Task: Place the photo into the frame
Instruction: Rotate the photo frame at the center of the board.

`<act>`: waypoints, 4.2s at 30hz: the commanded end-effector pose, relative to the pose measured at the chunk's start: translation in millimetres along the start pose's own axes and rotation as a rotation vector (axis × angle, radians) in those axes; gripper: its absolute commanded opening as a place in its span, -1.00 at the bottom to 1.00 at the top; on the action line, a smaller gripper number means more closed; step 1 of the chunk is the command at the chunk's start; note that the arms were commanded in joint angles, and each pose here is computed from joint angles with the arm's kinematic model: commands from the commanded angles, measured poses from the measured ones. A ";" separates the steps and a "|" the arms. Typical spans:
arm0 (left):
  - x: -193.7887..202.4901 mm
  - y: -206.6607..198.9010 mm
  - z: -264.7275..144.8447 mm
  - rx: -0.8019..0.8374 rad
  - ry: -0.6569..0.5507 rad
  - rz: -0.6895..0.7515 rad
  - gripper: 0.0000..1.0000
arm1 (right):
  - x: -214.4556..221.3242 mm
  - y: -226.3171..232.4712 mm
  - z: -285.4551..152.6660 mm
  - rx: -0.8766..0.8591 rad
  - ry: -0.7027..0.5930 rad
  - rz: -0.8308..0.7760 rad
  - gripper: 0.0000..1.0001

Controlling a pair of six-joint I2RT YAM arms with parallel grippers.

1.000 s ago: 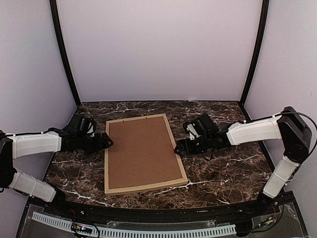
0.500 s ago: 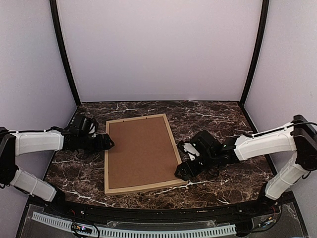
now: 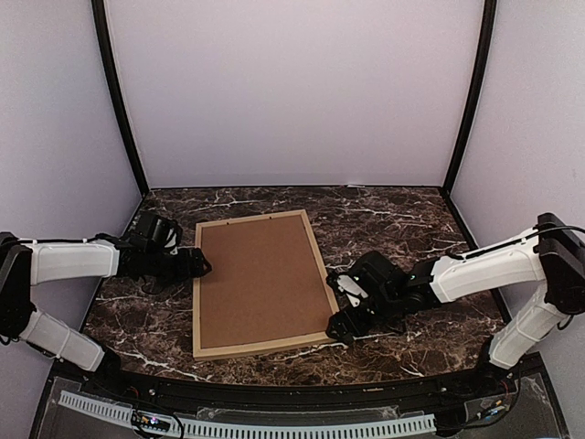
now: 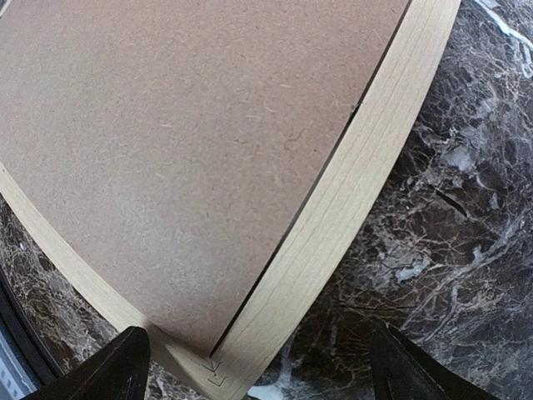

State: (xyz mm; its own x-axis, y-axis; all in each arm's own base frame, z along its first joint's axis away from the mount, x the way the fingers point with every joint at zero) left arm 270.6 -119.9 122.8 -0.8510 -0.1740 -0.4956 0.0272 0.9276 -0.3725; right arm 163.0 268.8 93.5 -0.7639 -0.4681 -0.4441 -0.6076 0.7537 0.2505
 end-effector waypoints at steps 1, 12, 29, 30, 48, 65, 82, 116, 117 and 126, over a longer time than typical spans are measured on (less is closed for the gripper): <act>-2.1 -1.6 0.1 0.007 -0.009 0.010 0.84 | -7.8 3.9 1.0 -0.002 -0.035 -0.007 0.86; 1.2 -0.2 3.0 0.009 0.002 0.009 0.84 | -11.6 3.9 4.9 0.011 -0.042 0.020 0.79; 7.4 1.8 6.7 0.017 0.019 0.002 0.84 | -14.7 4.0 11.3 0.010 -0.061 0.065 0.72; 7.7 1.9 7.1 0.019 0.020 0.001 0.85 | -15.4 2.8 11.5 0.023 -0.070 0.067 0.72; 17.5 3.4 14.4 0.043 0.061 -0.011 0.84 | -19.8 0.6 13.2 0.023 -0.135 0.112 0.70; 19.9 -5.2 22.6 0.126 0.109 -0.030 0.85 | -29.1 1.4 -15.1 -0.002 -0.208 0.129 0.83; 73.6 -77.6 10.3 0.478 0.246 0.011 0.74 | -46.8 -76.4 -52.1 0.148 -0.255 0.335 0.87; -159.9 -57.5 64.3 0.138 -0.091 0.379 0.98 | 12.3 -100.3 -55.9 0.115 -0.215 0.642 0.97; -171.8 -62.5 65.1 0.152 -0.113 0.398 0.98 | 15.3 -97.4 -55.4 0.093 -0.214 0.655 0.97; -178.8 -57.9 127.3 0.300 0.008 0.370 0.98 | 37.6 -72.4 -38.1 -0.003 -0.180 0.747 0.97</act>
State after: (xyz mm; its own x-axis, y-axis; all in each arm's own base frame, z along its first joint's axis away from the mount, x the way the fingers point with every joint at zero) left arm 488.0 -176.2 133.6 -0.7486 0.1284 -0.6505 0.4183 0.8527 -0.3131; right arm 175.3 167.2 93.8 -0.9245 0.1868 -0.3322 0.0108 0.8842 0.4670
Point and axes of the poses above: each gripper's point midway between its finger pads, its own z axis out along the fingers, its own y axis along the line the jaws close on, x = y × z, the point moved 7 cm from there along -z, back along the fingers, and after that the axes turned 5 degrees about z, right-handed, at the moved point
